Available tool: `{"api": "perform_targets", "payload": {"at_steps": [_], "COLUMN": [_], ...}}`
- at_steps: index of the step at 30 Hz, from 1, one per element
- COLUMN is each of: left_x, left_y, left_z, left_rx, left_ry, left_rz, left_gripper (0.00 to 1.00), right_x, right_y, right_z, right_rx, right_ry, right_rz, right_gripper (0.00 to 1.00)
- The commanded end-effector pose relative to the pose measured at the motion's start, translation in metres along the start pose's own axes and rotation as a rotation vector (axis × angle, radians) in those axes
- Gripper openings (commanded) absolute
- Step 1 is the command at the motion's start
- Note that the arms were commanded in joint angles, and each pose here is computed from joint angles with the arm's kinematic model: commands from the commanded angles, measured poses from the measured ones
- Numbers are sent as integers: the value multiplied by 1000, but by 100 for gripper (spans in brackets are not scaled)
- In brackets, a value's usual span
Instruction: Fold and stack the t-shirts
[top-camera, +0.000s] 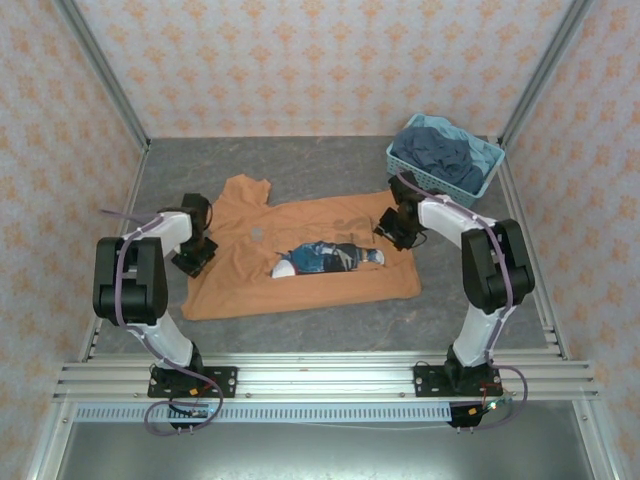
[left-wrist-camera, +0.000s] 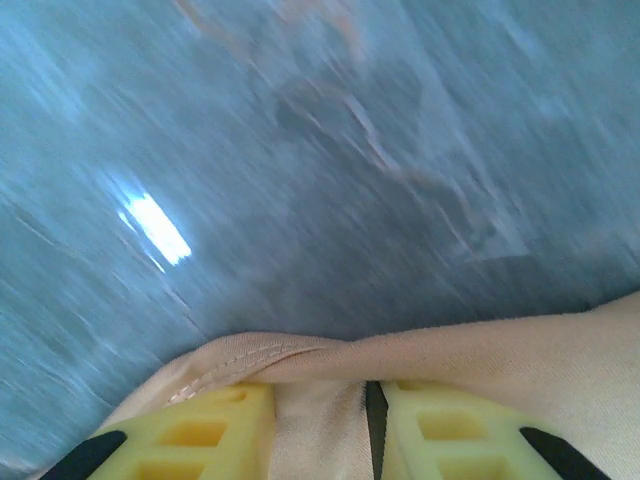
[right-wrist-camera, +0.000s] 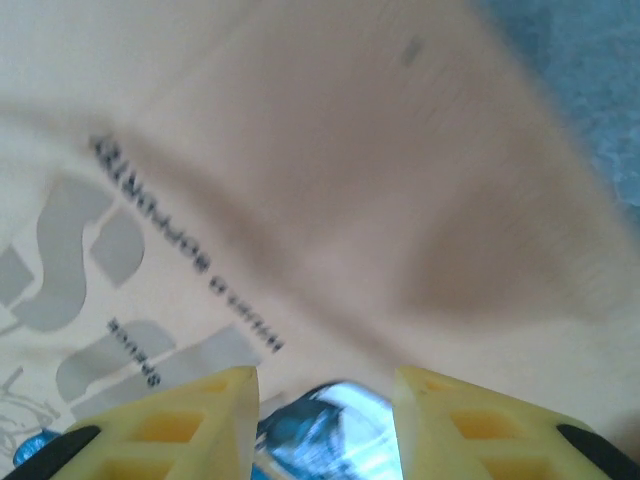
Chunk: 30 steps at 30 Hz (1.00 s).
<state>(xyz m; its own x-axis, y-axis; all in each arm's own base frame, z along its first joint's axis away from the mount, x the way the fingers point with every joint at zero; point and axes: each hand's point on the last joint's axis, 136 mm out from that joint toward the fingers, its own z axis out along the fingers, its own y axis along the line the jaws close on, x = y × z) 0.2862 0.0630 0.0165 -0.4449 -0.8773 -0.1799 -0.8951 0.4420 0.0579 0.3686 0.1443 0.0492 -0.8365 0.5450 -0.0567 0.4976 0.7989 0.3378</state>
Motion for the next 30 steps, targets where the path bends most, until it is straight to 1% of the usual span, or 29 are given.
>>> {"api": "perform_targets", "payload": {"at_steps": [1,3,5,7,9,12,14,16,19,22,26,30], "left_x": [-18,-26,-33,-38,-43,-48,-42,-31,-9,10,32,52], "left_y": [33,35,28,18,8,-11,-29,-43,-57,-59,-59,-52], "left_z": [2,0,-6,-17,-35,-63,-75,-79,-74,-59,-40,-20], "left_rx": [-119,-104,-68,-25,23,111,181,214,233,208,182,127], "left_ry": [-24,-24,-31,-40,-72,-114,-108,-77,-30,17,61,87], "left_rz": [13,-5,-3,-1,4,17,34,53,88,119,164,219], "left_gripper": [31,33,37,43,48,49,47,44,42,40,40,40], "right_x": [-3,-5,-7,-8,-11,-16,-19,-18,-14,-6,5,21], "right_y": [15,17,19,20,22,29,33,34,31,20,-7,-41], "right_z": [-6,-5,-3,-2,-1,-1,2,8,18,24,30,37], "right_rx": [-15,-16,-13,-8,0,-5,-5,8,17,51,116,203], "right_ry": [-8,-9,-9,-7,-17,-42,-48,-40,-20,-10,-7,8], "right_rz": [-26,-24,-23,-24,-27,-38,-44,-39,-15,19,71,106], "right_gripper": [40,40,41,41,41,41,40,39,38,38,38,38]}}
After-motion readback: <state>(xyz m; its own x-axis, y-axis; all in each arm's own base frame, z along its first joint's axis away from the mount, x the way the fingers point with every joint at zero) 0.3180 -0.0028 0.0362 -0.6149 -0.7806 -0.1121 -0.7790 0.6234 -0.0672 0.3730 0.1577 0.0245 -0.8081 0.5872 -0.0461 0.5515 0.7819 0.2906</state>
